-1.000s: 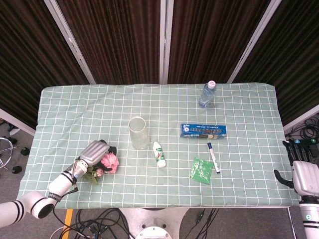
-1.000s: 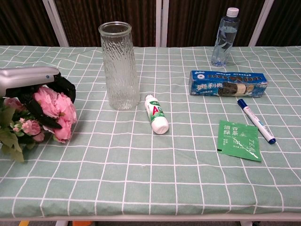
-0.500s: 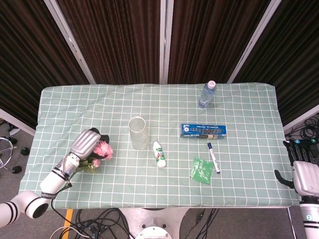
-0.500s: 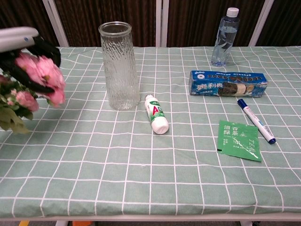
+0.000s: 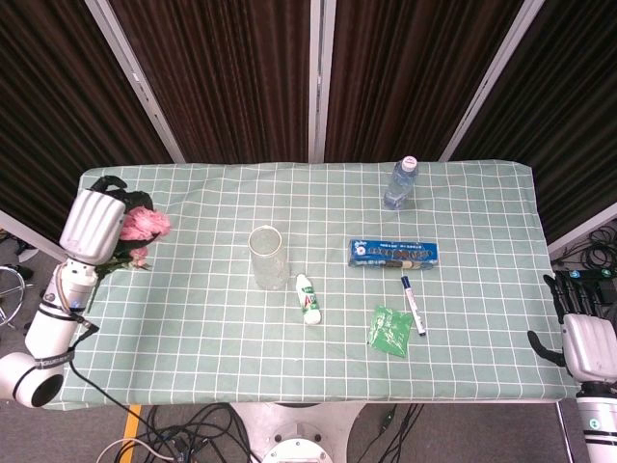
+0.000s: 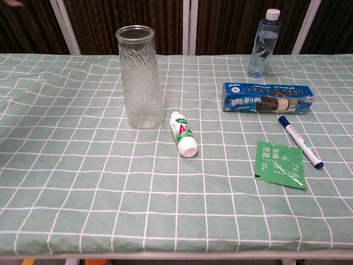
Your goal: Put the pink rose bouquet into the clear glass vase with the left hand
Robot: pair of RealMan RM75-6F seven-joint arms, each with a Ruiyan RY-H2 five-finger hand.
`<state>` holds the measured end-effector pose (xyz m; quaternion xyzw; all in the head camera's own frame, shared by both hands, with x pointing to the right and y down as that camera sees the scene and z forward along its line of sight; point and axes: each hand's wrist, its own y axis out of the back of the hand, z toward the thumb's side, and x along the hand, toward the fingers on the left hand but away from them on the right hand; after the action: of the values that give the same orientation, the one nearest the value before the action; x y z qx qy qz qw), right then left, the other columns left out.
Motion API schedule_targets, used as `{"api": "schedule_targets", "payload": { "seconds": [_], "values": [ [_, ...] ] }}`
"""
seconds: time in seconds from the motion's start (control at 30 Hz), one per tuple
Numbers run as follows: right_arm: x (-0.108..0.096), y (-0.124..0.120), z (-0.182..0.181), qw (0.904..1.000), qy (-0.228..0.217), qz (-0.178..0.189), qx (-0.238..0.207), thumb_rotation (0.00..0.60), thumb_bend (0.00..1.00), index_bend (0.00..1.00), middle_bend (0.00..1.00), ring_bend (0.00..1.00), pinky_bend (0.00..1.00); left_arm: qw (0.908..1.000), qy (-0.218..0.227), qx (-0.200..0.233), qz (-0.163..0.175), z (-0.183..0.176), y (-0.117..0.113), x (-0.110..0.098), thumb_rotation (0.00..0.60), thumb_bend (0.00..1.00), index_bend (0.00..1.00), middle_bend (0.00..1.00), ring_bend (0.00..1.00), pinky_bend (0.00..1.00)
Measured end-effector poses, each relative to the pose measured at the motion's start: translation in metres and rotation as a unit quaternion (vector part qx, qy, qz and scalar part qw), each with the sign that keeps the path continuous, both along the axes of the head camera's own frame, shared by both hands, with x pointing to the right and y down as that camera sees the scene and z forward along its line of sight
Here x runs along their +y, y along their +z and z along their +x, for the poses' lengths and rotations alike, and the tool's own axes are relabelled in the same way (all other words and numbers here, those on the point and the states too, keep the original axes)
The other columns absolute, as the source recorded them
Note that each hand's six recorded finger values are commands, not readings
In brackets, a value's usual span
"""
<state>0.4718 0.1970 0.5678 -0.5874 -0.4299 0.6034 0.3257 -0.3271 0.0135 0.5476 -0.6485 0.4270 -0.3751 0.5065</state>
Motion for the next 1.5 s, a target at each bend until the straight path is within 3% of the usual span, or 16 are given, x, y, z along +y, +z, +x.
{"api": "schedule_targets", "payload": {
  "seconds": [0.17,0.3,0.5,0.77,0.93,1.07,1.3,1.5],
  "values": [
    [0.003,0.003,0.001,1.0000,0.001,-0.005,0.001,0.600,0.21,0.00,0.00,0.00,0.00,0.9951,-0.008,0.037,0.092,0.008,-0.036,-0.014,0.600,0.23,0.60,0.69,0.71,0.38],
    [0.004,0.005,0.003,1.0000,0.002,-0.007,0.001,0.600,0.21,0.00,0.00,0.00,0.00,0.9821,-0.030,0.104,0.154,0.017,-0.061,-0.024,0.600,0.23,0.59,0.68,0.71,0.39],
    [0.004,0.006,0.006,0.9999,0.006,-0.009,0.001,0.600,0.21,0.00,0.00,0.00,0.00,0.9415,-0.075,0.236,0.228,0.033,-0.092,-0.039,0.600,0.23,0.59,0.68,0.71,0.39],
    [0.005,0.008,0.009,0.9999,0.012,-0.012,0.000,0.600,0.21,0.00,0.00,0.00,0.00,0.8971,-0.110,0.370,0.215,0.056,-0.098,-0.053,0.600,0.23,0.59,0.68,0.71,0.39],
    [0.006,0.008,0.011,0.9998,0.014,-0.014,0.000,0.600,0.21,0.00,0.00,0.00,0.00,0.8798,-0.103,0.418,0.202,0.088,-0.092,-0.055,0.600,0.23,0.59,0.68,0.71,0.38],
    [0.007,0.006,0.014,0.9998,0.018,-0.013,0.001,0.600,0.21,0.00,0.00,0.00,0.00,0.8782,-0.091,0.425,0.199,0.109,-0.084,-0.057,0.600,0.23,0.58,0.67,0.71,0.38],
    [0.008,0.004,0.023,0.9995,0.028,-0.013,0.003,0.600,0.21,0.00,0.00,0.00,0.00,0.8861,-0.073,0.411,0.202,0.136,-0.062,-0.055,0.600,0.23,0.58,0.67,0.71,0.38],
    [0.008,0.006,0.028,0.9993,0.032,-0.017,0.004,0.600,0.21,0.00,0.00,0.00,0.00,0.8864,-0.065,0.421,0.181,0.157,-0.040,-0.050,0.600,0.23,0.58,0.67,0.71,0.38]
  ]
}}
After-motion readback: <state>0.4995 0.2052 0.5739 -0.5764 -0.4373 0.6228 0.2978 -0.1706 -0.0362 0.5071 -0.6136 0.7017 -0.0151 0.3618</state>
